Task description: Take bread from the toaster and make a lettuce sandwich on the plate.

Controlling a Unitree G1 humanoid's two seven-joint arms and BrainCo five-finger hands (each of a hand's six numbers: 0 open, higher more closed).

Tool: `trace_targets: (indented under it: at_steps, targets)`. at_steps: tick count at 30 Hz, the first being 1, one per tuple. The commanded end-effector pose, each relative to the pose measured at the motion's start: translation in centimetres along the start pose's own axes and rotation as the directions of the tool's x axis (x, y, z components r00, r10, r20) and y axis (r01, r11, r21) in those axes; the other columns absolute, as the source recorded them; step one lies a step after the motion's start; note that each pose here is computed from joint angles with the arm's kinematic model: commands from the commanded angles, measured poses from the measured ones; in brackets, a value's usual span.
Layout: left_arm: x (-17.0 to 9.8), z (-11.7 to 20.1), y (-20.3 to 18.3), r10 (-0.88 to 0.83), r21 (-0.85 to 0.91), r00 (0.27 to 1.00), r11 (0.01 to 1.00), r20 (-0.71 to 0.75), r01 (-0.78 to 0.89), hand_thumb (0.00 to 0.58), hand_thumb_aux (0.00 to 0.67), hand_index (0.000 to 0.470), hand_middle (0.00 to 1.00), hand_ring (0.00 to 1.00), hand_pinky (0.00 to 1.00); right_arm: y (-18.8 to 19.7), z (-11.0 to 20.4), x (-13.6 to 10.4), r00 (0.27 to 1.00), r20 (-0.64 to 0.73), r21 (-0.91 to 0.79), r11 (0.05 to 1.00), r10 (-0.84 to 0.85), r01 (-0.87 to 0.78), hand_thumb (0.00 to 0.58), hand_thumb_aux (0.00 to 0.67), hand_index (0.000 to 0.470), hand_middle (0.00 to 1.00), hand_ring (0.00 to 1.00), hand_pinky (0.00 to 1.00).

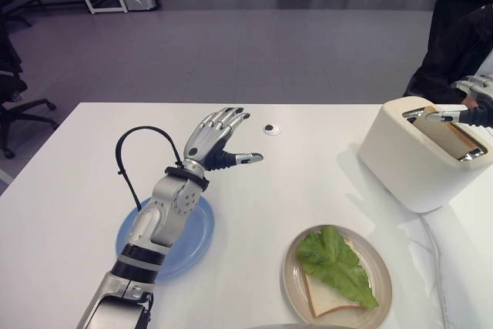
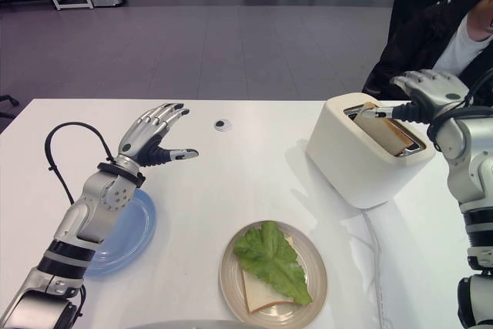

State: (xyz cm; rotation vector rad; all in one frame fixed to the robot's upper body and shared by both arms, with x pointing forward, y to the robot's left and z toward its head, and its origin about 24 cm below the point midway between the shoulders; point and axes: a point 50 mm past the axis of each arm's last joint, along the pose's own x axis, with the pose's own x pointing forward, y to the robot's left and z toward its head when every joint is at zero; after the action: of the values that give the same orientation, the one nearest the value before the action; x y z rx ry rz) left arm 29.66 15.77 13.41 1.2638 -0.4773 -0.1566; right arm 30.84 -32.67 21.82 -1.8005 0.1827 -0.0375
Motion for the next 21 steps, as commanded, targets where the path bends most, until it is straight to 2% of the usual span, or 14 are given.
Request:
trace_targets:
  at_steps: [1,2,3,9,14,16,18,21]
  targets:
    - [-0.4,-0.3,-0.7,-0.03,0.005,0.999,1.0,-0.014,0.03,0.0,0.0,0.0,0.0,0.0,0.0,1.4,0.0,-0.1,0.995,0.008,0.014,0.995,0.101,-0.101,0.501,0.423,0.297,0.0,0.0,0.0]
    - [-0.4,-0.1,-0.8,-0.034,0.012,0.999,0.999,-0.011,0.034,0.0,0.0,0.0,0.0,0.0,0.0,1.6,0.0,0.0,0.993,0.006,0.01,0.993,0.118,-0.118,0.56,0.547,0.383,0.0,0.0,0.0]
    - [-0.5,-0.1,-0.9,-0.036,0.018,0.999,0.999,-0.01,0.036,0.0,0.0,0.0,0.0,0.0,0.0,1.9,0.0,0.1,0.991,0.007,0.013,0.991,0.136,-0.136,0.58,0.67,0.47,0.0,0.0,0.0]
    - [-0.6,-0.6,-1.0,-0.034,0.049,0.999,0.998,-0.028,0.035,0.0,0.0,0.0,0.0,0.0,0.0,2.3,0.5,0.4,0.988,0.027,0.03,0.987,0.154,-0.155,0.58,0.67,0.47,0.0,0.0,0.0]
    - [-0.7,-0.8,-1.4,-0.042,0.085,0.998,0.995,-0.035,0.045,0.0,0.0,0.0,0.0,0.0,0.0,0.1,0.6,1.1,0.999,0.038,0.102,0.995,0.004,-0.008,0.58,0.67,0.47,0.0,0.0,0.0]
    - [-0.7,-0.8,-1.5,-0.043,0.085,0.998,0.995,-0.038,0.046,0.0,0.0,0.0,0.0,0.0,0.0,-1.8,1.0,1.4,0.992,0.079,0.228,0.97,-0.1,0.08,0.58,0.67,0.47,0.0,0.0,0.0]
    - [-0.7,-0.8,-1.8,-0.049,0.083,0.998,0.995,-0.041,0.052,0.0,0.0,0.0,0.0,0.0,0.0,-2.6,1.8,1.7,0.975,0.154,0.414,0.906,-0.163,0.086,0.58,0.67,0.47,0.0,0.0,0.0]
    - [-0.8,-0.8,-2.0,-0.057,0.081,0.998,0.995,-0.04,0.06,0.0,0.0,0.0,0.0,0.0,0.0,-4.5,1.4,1.8,0.94,0.163,0.6,0.786,-0.301,0.147,0.58,0.67,0.47,0.0,0.0,0.0]
